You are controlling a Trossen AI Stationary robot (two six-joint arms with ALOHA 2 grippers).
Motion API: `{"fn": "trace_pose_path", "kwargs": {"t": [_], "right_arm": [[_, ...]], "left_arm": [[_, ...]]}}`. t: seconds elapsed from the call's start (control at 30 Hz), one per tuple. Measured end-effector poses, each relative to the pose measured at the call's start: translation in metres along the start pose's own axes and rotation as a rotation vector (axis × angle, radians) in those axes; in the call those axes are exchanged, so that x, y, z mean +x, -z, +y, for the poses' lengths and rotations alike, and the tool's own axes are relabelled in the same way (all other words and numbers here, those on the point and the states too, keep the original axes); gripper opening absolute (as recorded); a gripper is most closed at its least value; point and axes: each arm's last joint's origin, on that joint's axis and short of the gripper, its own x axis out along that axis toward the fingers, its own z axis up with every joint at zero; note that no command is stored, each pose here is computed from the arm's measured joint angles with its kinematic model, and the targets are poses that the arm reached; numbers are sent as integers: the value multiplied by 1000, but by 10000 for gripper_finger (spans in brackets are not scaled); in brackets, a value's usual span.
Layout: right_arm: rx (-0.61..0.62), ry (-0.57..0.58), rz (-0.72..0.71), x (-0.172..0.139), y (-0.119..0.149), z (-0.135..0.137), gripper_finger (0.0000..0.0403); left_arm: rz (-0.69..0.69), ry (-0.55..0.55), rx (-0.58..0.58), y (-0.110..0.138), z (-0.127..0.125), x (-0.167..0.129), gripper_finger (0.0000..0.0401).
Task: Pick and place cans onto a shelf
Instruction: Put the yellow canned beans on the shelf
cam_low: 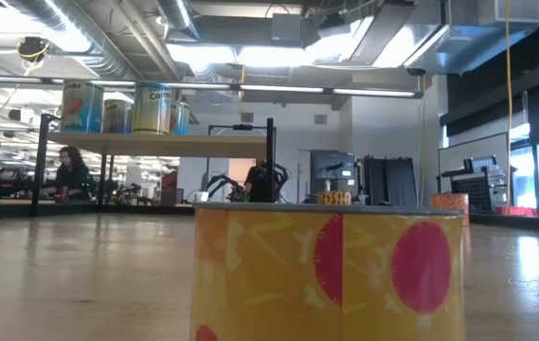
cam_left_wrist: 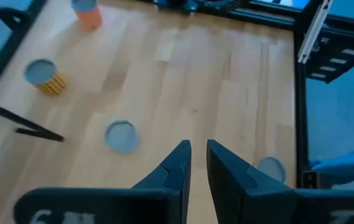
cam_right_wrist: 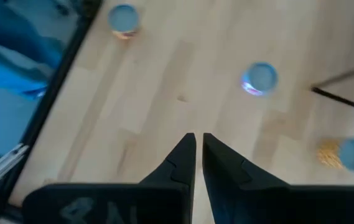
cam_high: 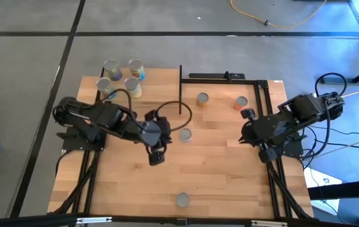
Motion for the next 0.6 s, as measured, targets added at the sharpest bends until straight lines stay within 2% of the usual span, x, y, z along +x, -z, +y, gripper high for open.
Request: {"fn": "trace_pose_path", "kwargs": {"t": [0.13, 0.3, 0.5, 0.6], "right_arm": [[-51, -69, -28, 4, -3, 3, 32], [-64, -68, -54, 4, -6, 3, 32], [52, -69, -90, 4, -10, 3, 32], [138, -3, -98, 4, -10, 1, 32]], "left_arm": [[17, 24, -34, 4, -17, 14, 45], [55, 47, -19, 15, -37, 23, 45], [66, 40, 10, 25, -54, 27, 45], [44, 26, 20, 28, -59, 21, 45]]}}
